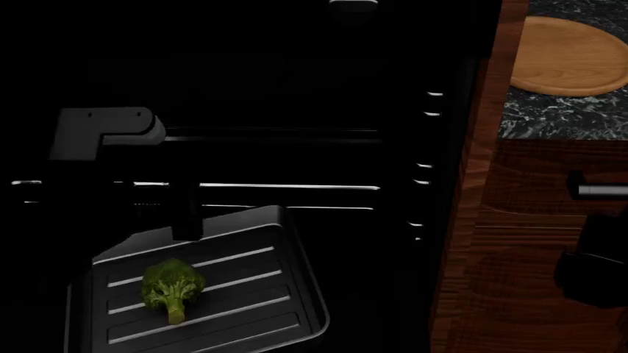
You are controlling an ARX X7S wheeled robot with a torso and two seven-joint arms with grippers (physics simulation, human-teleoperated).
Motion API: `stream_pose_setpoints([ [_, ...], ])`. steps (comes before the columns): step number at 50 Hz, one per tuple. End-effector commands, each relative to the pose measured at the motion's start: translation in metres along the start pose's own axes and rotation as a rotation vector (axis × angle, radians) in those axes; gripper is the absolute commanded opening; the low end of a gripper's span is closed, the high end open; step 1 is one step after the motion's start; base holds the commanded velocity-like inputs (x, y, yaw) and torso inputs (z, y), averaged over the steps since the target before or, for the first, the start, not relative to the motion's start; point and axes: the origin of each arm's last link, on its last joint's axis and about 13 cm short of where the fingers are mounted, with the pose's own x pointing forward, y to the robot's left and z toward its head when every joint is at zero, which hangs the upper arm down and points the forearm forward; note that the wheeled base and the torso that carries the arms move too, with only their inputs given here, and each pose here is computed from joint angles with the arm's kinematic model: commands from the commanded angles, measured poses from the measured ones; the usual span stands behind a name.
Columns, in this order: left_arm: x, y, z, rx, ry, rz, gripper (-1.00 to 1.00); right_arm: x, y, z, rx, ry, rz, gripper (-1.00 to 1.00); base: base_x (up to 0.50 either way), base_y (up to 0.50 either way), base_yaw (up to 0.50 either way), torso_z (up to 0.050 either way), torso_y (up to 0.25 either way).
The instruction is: Pick the broccoli from the oven and place it on the plate on the counter.
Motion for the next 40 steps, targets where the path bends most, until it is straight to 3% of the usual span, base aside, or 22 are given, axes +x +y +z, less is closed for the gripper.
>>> stream_pose_setpoints([
  [1,0.006,0.004,-0.007,-0.007,0.041,0.071,1.00,0.003,-0.001,-0.004,0.021,0.006,0.002,1.00,0.00,0.00,0.00,0.000,0.000],
  [14,0.006,0.012,-0.010,-0.034,0.076,0.120,1.00,0.005,-0.001,-0.009,0.028,0.016,0.009,1.00,0.00,0.00,0.00,0.000,0.000],
  [40,0.028,0.014,-0.025,-0.048,0.166,0.065,1.00,0.007,-0.001,-0.016,0.036,0.033,0.016,1.00,0.00,0.00,0.00,0.000,0.000],
])
